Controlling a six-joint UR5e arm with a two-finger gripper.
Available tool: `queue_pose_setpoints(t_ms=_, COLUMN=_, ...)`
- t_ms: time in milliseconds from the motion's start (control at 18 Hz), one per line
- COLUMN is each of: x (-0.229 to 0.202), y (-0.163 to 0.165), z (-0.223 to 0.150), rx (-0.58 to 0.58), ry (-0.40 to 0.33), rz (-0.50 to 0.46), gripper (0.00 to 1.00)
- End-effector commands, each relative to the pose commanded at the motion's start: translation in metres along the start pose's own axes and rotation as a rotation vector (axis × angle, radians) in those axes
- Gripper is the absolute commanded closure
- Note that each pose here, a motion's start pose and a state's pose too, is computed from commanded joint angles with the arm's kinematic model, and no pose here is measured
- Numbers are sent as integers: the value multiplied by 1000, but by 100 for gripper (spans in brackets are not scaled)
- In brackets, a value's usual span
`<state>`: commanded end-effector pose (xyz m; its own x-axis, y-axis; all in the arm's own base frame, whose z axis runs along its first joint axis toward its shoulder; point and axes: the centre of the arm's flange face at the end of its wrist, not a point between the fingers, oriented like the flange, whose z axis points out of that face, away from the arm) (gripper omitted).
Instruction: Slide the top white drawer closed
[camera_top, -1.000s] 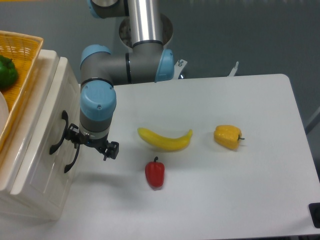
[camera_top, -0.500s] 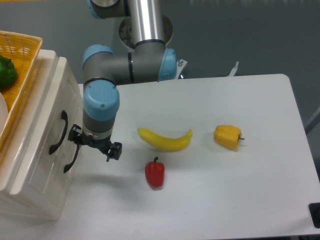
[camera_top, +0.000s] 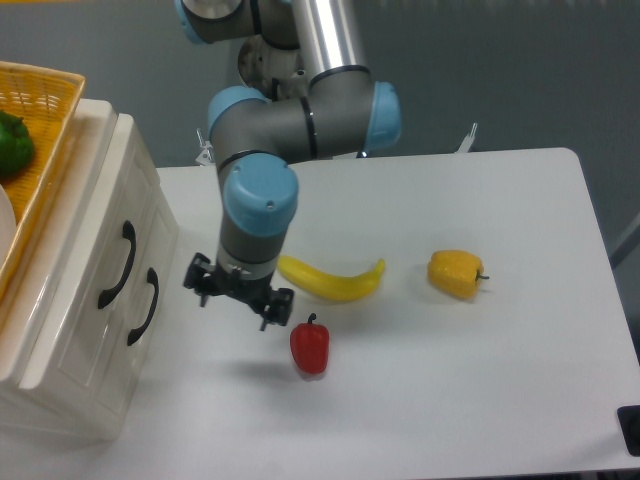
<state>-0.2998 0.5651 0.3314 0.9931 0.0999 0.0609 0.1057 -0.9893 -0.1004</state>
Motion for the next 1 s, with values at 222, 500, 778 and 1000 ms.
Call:
queue_pose_setpoints(t_ms=222, x=-26, y=12, z=-5, rx=-4, ry=-17, rz=8, gripper=0)
queue_pose_setpoints(t_ms=500, x=-63, y=35, z=-20, rx=2, ry=-31, rz=135, gripper=0)
queue_pose_setpoints(t_ms=778, x=-87, y=62, z=-28, rx=-55, ry=-43, rz=192, gripper=0)
queue_pose_setpoints(t_ms=1000, x=-99, y=72, z=-35, rx=-57, ry=-56, rz=173, gripper=0)
